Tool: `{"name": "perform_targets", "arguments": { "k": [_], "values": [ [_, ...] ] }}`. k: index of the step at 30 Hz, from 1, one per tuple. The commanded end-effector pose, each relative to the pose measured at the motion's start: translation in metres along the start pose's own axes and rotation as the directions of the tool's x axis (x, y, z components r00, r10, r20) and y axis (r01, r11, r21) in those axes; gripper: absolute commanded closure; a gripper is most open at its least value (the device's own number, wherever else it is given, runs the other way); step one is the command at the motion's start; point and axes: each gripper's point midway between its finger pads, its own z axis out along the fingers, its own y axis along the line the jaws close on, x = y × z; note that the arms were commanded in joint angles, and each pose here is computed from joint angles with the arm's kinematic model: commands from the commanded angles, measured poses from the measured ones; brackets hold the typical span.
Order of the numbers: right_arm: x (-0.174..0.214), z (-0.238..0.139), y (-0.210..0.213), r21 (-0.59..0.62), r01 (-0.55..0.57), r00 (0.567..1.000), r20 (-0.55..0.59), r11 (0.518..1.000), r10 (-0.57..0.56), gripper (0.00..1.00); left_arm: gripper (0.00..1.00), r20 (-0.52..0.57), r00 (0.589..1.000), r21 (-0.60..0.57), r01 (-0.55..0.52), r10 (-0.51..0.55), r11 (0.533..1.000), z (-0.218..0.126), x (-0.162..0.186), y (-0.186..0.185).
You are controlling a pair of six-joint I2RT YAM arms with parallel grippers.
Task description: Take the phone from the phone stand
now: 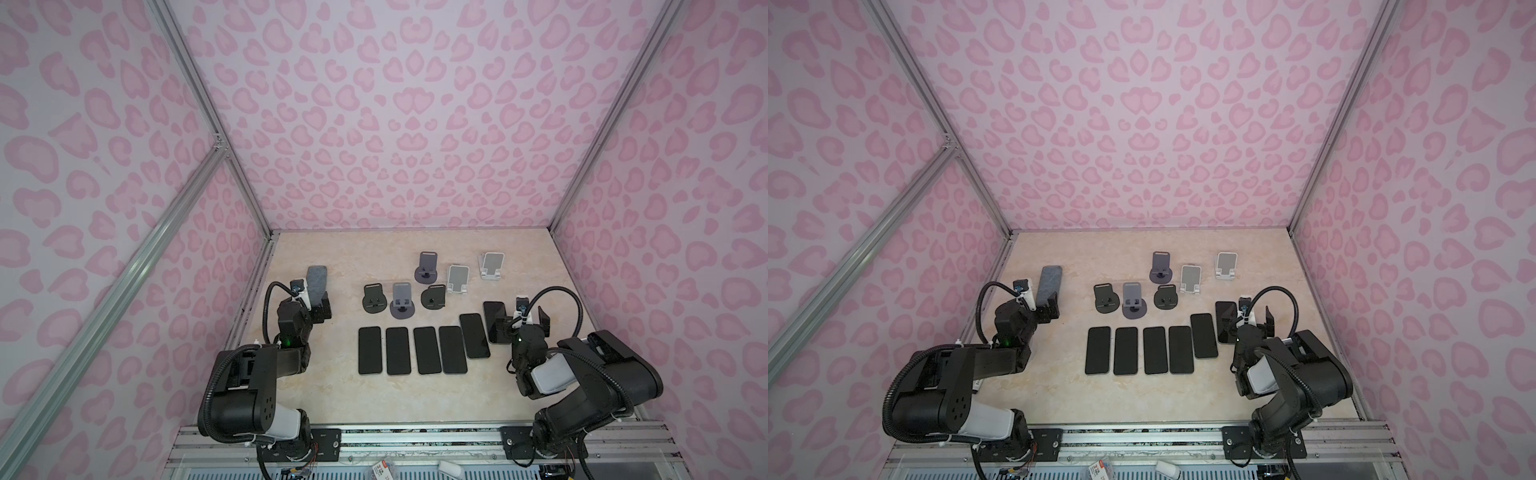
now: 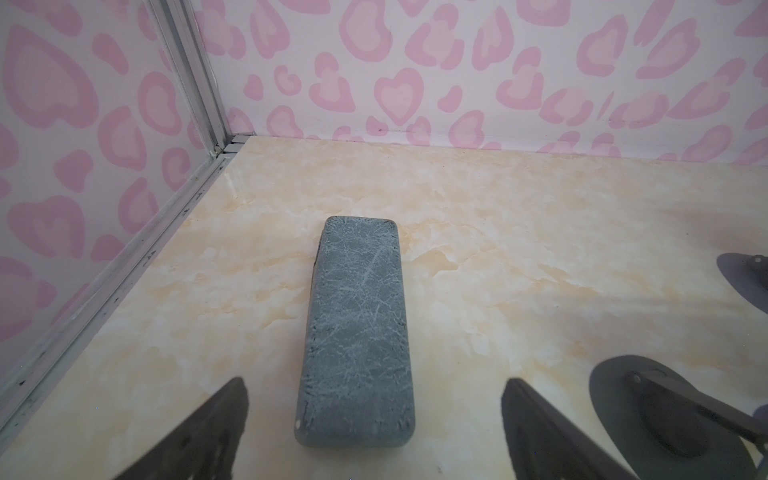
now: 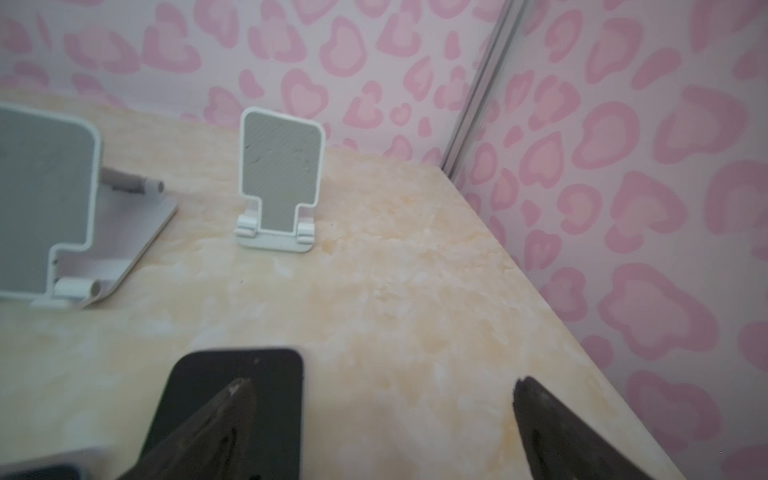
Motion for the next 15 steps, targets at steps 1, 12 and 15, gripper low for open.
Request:
{"name": "perform_targets", "arguments": {
  "k": [1, 12, 15],
  "values": [
    [-0.026, 0.005, -0.007, 0.025, -0.11, 0.989, 0.104, 0.994, 0.107, 0.0, 0.03, 0.054, 0.999, 0.012, -0.001, 0.0, 1.0, 0.001, -0.014, -0.002],
    [-0.009, 0.049, -0.022, 0.06, -0.191, 0.976, -0.095, 0.98, 0.196, 0.0, 0.02, 0.053, 0.999, 0.01, -0.001, 0.0, 1.0, 0.001, -0.013, -0.002],
    [-0.008, 0.048, -0.021, 0.058, -0.186, 0.977, -0.093, 0.981, 0.191, 0.0, 0.02, 0.054, 0.999, 0.011, -0.001, 0.001, 1.0, 0.001, -0.014, -0.002]
  ]
}}
